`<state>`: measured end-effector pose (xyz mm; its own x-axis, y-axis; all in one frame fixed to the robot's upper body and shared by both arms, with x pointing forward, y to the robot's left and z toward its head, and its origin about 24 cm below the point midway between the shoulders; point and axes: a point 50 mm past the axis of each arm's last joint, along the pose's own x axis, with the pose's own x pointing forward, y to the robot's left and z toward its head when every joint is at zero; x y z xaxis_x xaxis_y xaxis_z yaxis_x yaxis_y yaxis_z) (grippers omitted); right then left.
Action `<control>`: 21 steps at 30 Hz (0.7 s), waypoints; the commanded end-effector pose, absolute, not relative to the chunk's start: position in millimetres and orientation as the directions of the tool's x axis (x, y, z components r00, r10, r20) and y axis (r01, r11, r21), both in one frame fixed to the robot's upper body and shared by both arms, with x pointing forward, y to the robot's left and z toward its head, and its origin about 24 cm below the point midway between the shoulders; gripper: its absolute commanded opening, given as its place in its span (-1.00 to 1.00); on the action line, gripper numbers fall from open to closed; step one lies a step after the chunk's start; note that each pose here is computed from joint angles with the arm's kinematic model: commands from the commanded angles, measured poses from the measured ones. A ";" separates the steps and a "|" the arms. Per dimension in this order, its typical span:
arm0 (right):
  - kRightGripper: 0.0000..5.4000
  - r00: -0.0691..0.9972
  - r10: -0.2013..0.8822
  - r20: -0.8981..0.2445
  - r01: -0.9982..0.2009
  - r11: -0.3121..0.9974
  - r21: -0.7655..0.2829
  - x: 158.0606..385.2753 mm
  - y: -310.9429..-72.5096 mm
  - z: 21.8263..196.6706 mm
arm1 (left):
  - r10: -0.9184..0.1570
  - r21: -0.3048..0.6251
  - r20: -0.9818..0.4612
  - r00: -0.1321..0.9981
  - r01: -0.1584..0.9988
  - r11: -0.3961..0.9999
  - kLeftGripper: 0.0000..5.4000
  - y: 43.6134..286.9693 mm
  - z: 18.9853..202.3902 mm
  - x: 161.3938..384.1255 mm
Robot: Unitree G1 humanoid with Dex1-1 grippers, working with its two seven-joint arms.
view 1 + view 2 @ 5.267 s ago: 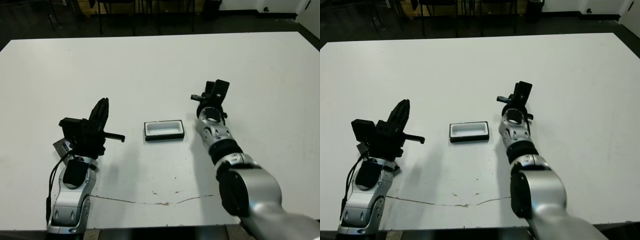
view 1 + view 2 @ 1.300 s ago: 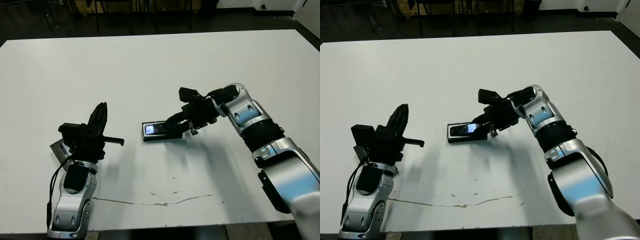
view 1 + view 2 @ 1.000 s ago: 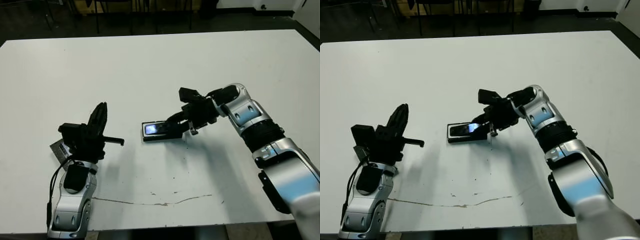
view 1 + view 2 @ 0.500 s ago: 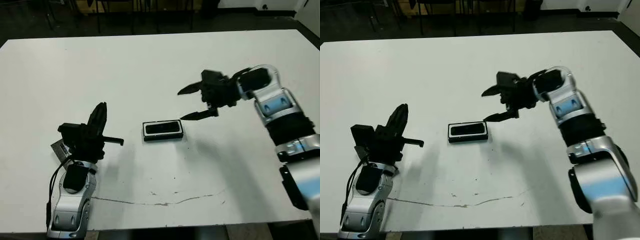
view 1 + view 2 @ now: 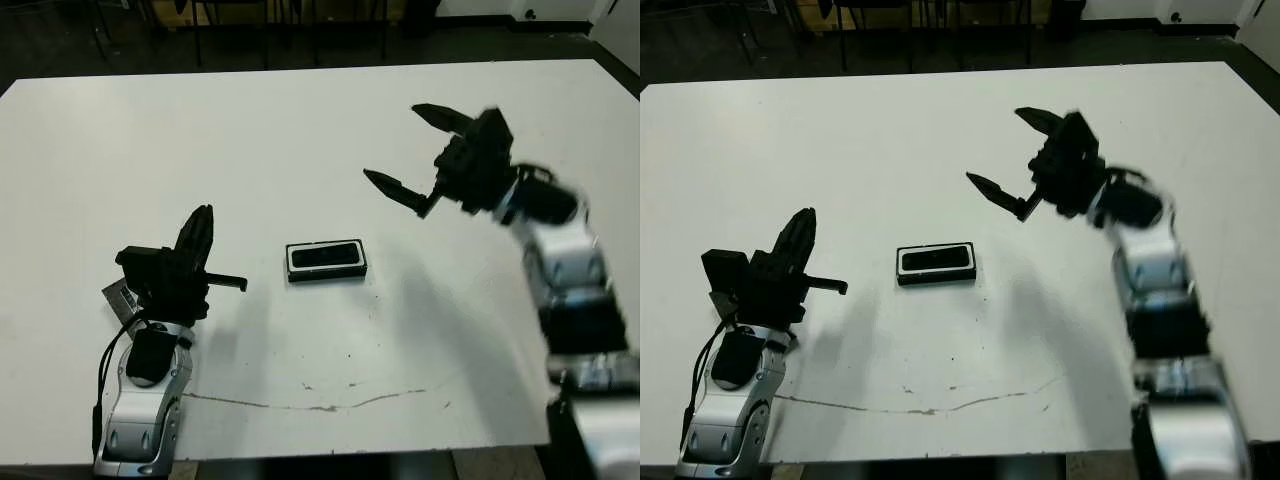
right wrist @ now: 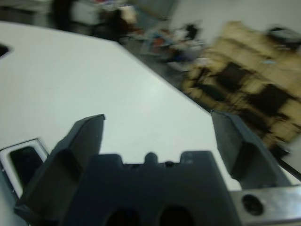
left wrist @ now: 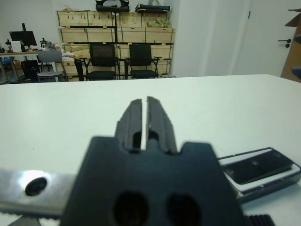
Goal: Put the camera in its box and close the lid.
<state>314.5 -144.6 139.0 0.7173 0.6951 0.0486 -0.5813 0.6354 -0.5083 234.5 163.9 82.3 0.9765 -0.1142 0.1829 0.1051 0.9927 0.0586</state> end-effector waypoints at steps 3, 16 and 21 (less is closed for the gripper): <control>0.32 0.683 0.728 0.059 -0.505 0.529 -0.682 292.2 -129.0 120.6 | -0.111 0.062 0.144 0.983 0.103 0.993 -1.00 166.3 74.4 231.8; -0.55 0.681 0.732 -0.031 -0.508 0.441 -0.740 284.8 -106.3 101.4 | -0.108 0.060 0.139 0.984 0.101 0.993 -1.00 165.3 74.3 230.4; -0.90 0.695 0.712 -0.100 -0.515 0.396 -0.760 286.2 -103.3 101.0 | -0.106 0.056 0.139 0.985 0.099 0.993 -1.00 164.7 74.2 230.0</control>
<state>285.7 -101.9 103.4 0.6886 0.7230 -0.0564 -0.5050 0.4222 -0.7528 233.1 162.4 81.4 0.9766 -0.1189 0.1792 0.1102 0.9922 0.0574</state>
